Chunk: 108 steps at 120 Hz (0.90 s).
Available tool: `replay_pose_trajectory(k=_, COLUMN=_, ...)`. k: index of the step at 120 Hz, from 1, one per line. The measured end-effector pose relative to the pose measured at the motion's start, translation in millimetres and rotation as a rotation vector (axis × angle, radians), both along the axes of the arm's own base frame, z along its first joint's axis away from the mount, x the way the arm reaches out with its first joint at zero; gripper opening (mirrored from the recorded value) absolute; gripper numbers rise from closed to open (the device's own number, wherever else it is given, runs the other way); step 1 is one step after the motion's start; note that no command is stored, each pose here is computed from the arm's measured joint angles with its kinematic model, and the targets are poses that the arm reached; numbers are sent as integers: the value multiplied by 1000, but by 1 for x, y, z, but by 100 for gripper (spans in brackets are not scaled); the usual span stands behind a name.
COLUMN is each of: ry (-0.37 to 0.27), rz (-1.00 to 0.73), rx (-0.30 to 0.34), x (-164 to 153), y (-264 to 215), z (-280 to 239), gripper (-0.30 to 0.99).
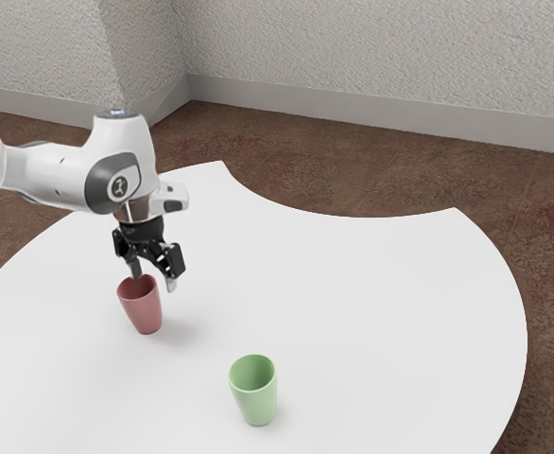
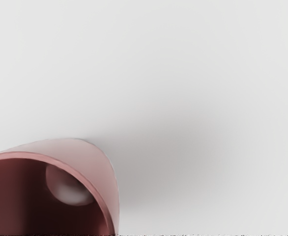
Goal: Place the left cup onto the right cup
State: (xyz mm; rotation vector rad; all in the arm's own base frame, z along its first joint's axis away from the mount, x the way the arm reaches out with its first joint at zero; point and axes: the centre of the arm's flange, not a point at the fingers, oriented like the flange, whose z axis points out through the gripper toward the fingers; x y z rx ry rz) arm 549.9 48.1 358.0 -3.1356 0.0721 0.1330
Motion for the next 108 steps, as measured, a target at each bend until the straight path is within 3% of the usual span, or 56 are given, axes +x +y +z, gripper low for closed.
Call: replay_pose_trajectory(k=108, ry=2, rz=13, rx=15, x=-1, y=9, z=-25, gripper=67)
